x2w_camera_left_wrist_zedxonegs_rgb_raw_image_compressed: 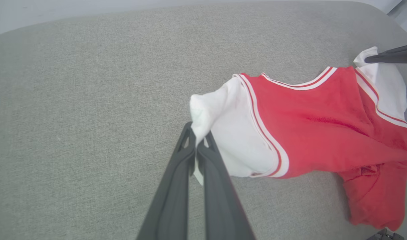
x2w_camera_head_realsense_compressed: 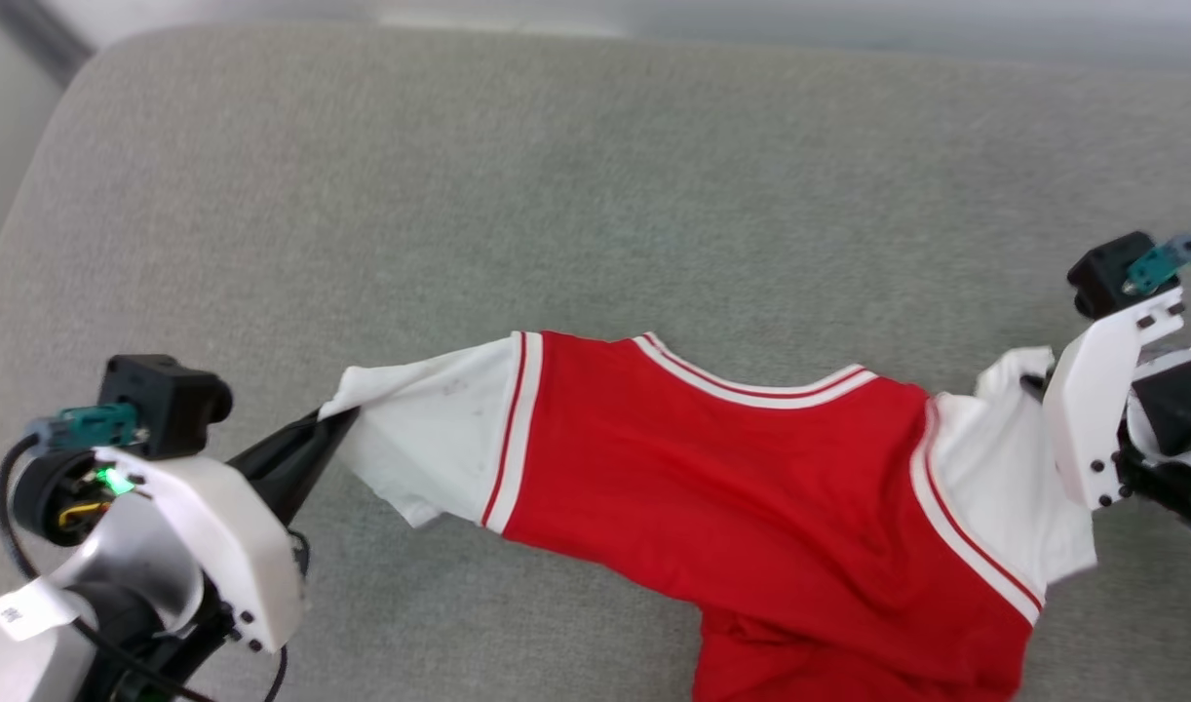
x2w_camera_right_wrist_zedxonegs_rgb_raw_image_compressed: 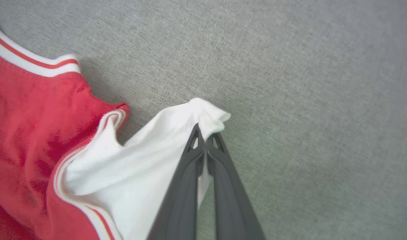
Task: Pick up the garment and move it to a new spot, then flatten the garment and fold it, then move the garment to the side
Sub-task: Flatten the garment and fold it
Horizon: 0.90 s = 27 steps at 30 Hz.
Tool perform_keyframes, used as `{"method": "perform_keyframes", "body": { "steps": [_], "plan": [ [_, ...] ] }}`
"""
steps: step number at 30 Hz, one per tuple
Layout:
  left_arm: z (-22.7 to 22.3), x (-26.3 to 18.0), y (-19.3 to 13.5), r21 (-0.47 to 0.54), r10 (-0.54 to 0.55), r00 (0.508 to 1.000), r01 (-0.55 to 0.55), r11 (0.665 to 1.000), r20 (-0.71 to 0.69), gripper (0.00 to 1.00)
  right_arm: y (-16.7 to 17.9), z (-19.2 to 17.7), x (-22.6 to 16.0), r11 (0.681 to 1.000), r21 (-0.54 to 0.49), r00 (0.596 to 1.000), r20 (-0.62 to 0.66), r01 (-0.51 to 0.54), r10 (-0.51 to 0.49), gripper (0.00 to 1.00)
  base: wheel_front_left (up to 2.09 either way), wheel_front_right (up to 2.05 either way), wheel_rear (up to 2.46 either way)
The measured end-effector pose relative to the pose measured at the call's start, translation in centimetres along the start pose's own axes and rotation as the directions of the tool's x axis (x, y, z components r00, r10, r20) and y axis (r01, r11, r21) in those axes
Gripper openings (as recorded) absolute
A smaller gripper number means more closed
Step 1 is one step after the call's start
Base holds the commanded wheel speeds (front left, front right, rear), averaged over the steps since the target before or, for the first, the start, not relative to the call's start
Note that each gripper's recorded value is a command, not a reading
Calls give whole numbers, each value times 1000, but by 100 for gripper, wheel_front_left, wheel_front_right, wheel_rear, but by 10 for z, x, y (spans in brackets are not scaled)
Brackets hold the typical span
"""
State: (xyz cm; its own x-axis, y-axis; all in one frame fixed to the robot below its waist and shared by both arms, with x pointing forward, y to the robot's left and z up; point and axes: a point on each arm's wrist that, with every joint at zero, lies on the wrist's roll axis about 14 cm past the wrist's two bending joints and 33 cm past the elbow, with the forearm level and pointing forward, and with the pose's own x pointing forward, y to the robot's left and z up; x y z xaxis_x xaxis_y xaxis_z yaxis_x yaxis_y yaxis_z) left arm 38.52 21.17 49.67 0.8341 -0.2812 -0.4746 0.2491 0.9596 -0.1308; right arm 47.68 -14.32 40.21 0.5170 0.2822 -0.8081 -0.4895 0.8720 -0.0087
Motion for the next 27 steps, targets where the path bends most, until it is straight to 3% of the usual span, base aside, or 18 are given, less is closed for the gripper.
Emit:
{"method": "perform_keyframes", "body": {
  "steps": [4, 10, 18, 22, 24, 27],
  "plan": [
    [13, -9, -2, 13, 0, 999, -1, 1000, 49, 0, -18, 27, -35, 998, 29, 986, 155, 53, -57, 0, 0, 0, 0],
    [53, -24, -4, 52, 12, 981, -23, 998, 195, 0, -42, 60, -94, 989, 74, 923, 355, 132, -149, 0, 0, 0, 0],
    [115, -56, -5, 110, 18, 907, -71, 991, 421, 0, -58, 86, -171, 971, 134, 799, 551, 198, -239, 0, 0, 0, 0],
    [144, -72, -9, 124, 9, 848, -87, 988, 529, 0, -54, 99, -202, 970, 173, 727, 643, 171, -243, 0, 0, 0, 0],
    [149, -76, -9, 126, 9, 835, -93, 988, 550, 0, -54, 101, -208, 969, 179, 713, 657, 172, -247, 0, 0, 0, 0],
    [172, -90, -12, 133, -3, 776, -105, 986, 631, 0, -57, 112, -240, 962, 192, 638, 720, 193, -271, 0, 0, 0, 0]
  ]
}}
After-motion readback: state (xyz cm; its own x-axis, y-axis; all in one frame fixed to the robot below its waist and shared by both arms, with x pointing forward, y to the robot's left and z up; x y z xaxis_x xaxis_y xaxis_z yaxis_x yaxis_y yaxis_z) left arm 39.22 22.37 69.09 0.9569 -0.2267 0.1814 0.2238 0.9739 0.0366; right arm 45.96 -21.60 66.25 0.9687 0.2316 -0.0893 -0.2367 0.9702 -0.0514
